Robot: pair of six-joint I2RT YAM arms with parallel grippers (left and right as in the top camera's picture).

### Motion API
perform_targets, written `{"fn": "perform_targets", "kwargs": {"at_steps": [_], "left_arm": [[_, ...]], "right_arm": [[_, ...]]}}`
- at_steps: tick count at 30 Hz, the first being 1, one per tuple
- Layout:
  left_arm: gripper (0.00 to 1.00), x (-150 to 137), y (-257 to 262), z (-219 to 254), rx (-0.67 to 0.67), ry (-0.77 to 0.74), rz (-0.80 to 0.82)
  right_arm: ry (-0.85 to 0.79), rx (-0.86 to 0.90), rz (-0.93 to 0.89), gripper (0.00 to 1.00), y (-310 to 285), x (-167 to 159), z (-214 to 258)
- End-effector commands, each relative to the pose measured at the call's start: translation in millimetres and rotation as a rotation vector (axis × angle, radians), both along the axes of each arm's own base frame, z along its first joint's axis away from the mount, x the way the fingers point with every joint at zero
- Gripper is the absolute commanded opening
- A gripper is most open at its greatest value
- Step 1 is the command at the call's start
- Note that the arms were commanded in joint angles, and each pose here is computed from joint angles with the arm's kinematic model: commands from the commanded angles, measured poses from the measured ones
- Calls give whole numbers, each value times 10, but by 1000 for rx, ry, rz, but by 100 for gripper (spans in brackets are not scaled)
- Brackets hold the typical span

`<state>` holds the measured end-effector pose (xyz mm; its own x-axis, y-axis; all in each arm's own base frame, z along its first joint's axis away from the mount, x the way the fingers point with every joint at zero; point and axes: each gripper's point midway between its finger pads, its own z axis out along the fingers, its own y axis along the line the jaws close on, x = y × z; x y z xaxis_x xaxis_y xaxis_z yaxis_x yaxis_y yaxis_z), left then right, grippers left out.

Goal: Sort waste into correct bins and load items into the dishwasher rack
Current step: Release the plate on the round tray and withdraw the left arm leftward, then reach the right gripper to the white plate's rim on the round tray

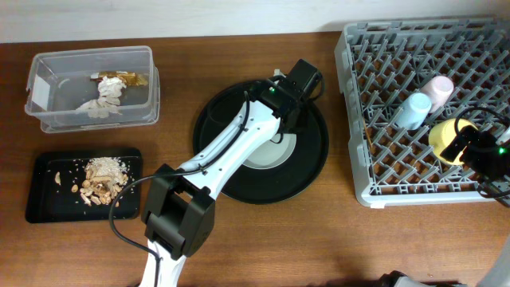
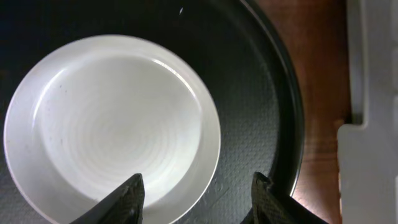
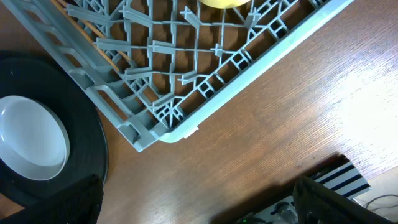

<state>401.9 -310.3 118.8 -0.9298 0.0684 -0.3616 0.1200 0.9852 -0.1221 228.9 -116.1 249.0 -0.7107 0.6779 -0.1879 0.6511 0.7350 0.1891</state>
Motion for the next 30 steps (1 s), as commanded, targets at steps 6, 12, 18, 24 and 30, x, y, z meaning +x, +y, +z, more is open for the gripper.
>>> {"fn": "perform_targets", "kwargs": {"at_steps": [6, 12, 18, 24, 30], "left_arm": [[99, 113, 1422, 1197, 66, -107, 252], [99, -91, 2751, 1376, 136, -16, 531], [99, -353, 3428, 1267, 105, 133, 706], [99, -461, 3653, 1251, 113, 170, 767], [99, -463, 3657, 1250, 113, 170, 768]], "right_arm": [[8, -4, -15, 98, -24, -14, -12], [7, 0, -15, 98, -18, -13, -12], [-142, 231, 25, 98, 373, 225, 124], [-288, 419, 169, 97, 819, 444, 355], [-139, 120, 622, 97, 1535, 593, -26]]}}
